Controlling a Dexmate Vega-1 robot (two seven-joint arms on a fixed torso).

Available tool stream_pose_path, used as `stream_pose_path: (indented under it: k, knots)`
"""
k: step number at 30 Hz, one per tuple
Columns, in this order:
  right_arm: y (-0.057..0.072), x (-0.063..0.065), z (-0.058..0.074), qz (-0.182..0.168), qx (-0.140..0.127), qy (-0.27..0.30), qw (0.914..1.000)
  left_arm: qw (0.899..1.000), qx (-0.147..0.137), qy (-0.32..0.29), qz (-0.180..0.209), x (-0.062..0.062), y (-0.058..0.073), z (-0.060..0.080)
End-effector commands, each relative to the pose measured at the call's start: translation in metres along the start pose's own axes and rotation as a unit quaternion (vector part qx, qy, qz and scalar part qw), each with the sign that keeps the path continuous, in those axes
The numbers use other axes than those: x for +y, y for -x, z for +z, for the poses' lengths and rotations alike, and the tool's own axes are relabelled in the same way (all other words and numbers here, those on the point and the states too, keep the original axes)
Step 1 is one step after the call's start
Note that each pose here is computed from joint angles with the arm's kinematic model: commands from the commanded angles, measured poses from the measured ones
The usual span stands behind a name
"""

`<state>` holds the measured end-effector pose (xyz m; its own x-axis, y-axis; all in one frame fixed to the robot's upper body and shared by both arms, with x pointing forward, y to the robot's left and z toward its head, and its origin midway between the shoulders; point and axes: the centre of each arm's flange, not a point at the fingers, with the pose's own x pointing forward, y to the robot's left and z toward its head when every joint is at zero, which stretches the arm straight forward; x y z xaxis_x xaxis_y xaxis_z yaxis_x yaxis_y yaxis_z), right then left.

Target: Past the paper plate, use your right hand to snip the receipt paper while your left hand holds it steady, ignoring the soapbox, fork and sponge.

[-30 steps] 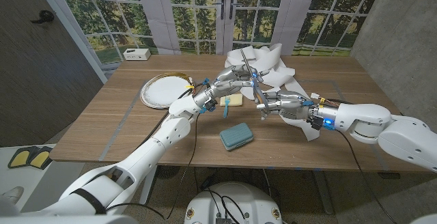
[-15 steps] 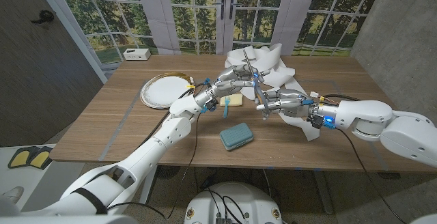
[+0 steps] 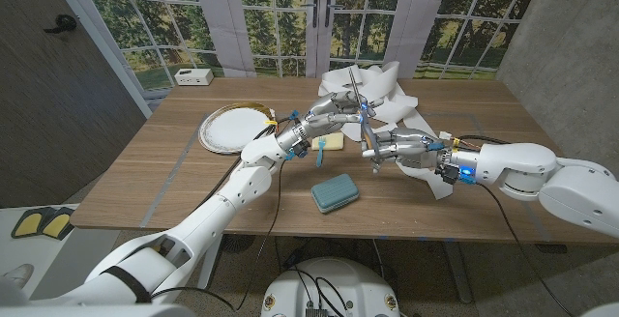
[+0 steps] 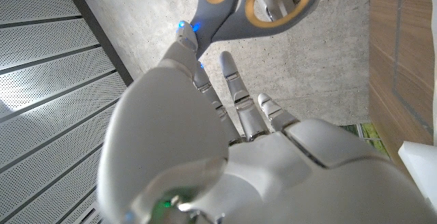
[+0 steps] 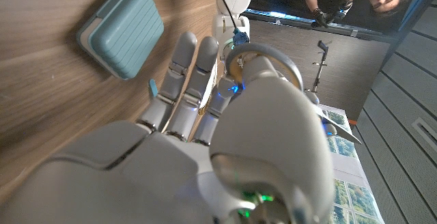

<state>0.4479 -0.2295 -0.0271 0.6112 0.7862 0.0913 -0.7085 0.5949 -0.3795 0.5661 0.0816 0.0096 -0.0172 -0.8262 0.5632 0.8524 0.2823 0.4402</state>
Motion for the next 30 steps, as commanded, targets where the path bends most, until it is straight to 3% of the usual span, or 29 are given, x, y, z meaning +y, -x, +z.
stream_pose_path:
  k: [1, 7, 13, 30]
  knots:
    - [-0.0037, 0.0082, 0.0012, 0.062, -0.033, -0.053, 0.9961, 1.0, 0.005, 0.002, 0.006, 0.0002, 0.002, -0.0019]
    - [-0.0076, 0.0097, 0.002, 0.08, -0.035, -0.051, 0.9949, 1.0, 0.006, 0.003, 0.008, 0.0015, 0.0032, -0.0026]
    - [-0.0115, 0.0115, -0.0008, 0.09, -0.045, -0.084, 0.9914, 1.0, 0.005, 0.005, 0.009, 0.0024, 0.0038, -0.0035]
    - [-0.0097, 0.0064, -0.0033, 0.081, -0.055, -0.09, 0.9911, 1.0, -0.003, 0.011, 0.006, -0.0025, 0.0014, 0.0004]
